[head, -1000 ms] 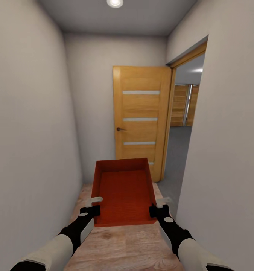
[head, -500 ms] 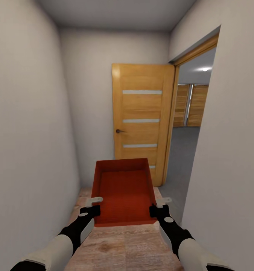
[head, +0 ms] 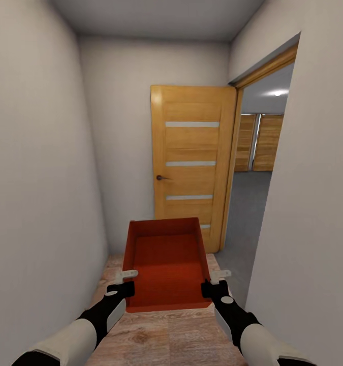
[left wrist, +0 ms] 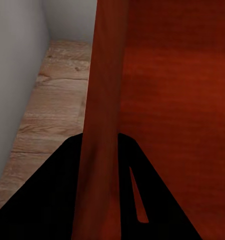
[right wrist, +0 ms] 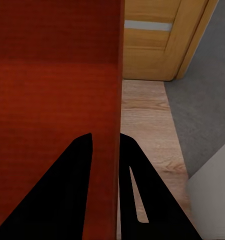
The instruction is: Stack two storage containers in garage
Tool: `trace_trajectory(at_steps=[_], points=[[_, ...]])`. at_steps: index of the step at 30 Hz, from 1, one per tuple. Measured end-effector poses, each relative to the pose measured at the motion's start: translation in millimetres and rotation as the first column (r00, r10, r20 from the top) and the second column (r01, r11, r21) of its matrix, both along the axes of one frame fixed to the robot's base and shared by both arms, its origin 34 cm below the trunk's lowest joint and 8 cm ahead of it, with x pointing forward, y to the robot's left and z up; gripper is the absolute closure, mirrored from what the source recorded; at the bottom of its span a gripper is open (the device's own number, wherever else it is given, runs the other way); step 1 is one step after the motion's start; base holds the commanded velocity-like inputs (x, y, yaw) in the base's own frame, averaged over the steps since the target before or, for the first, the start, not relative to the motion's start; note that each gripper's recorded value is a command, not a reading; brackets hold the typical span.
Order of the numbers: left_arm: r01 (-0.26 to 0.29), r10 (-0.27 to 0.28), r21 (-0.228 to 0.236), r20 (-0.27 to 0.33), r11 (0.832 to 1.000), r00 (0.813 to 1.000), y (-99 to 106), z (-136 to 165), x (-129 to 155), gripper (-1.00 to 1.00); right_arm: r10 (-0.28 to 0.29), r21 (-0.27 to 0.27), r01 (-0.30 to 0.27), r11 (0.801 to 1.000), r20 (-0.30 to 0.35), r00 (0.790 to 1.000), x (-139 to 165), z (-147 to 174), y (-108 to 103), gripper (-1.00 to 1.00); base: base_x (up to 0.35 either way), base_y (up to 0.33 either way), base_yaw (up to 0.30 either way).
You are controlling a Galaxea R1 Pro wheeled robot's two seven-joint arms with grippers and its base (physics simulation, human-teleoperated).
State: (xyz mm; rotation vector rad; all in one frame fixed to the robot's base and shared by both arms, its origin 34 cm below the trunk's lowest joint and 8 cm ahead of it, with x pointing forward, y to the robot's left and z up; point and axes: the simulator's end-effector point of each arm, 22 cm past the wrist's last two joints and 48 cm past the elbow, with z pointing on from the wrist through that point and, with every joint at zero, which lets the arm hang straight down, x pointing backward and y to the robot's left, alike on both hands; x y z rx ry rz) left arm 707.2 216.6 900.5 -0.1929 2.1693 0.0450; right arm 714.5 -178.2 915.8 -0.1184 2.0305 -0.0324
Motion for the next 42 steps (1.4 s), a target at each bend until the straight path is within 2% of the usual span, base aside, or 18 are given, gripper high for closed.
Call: trace_trajectory(at_steps=[27,28,42], points=[[0.0,0.0,-0.002,-0.002,1.0,1.0,-0.1,-0.7,-1.1,1.0,0.0,0.0,0.0,1.0,-0.002,1.0,-1.0,-0.6,0.0,1.0,0.295,0.0,0.0],[0.009,-0.008,0.02,-0.004,1.0,1.0,4.7,7.1,4.0,1.0,-0.015,0.018,0.015,1.0,-0.005,1.0,-1.6,-0.5,4.0,1.0,0.321,0.0,0.0],[0.01,-0.01,0.023,-0.008,1.0,1.0,4.6,6.9,3.8,1.0,-0.016,0.021,0.016,1.0,-0.008,1.0,-2.2,-1.6,3.8,1.0,0.321,0.0,0.0]])
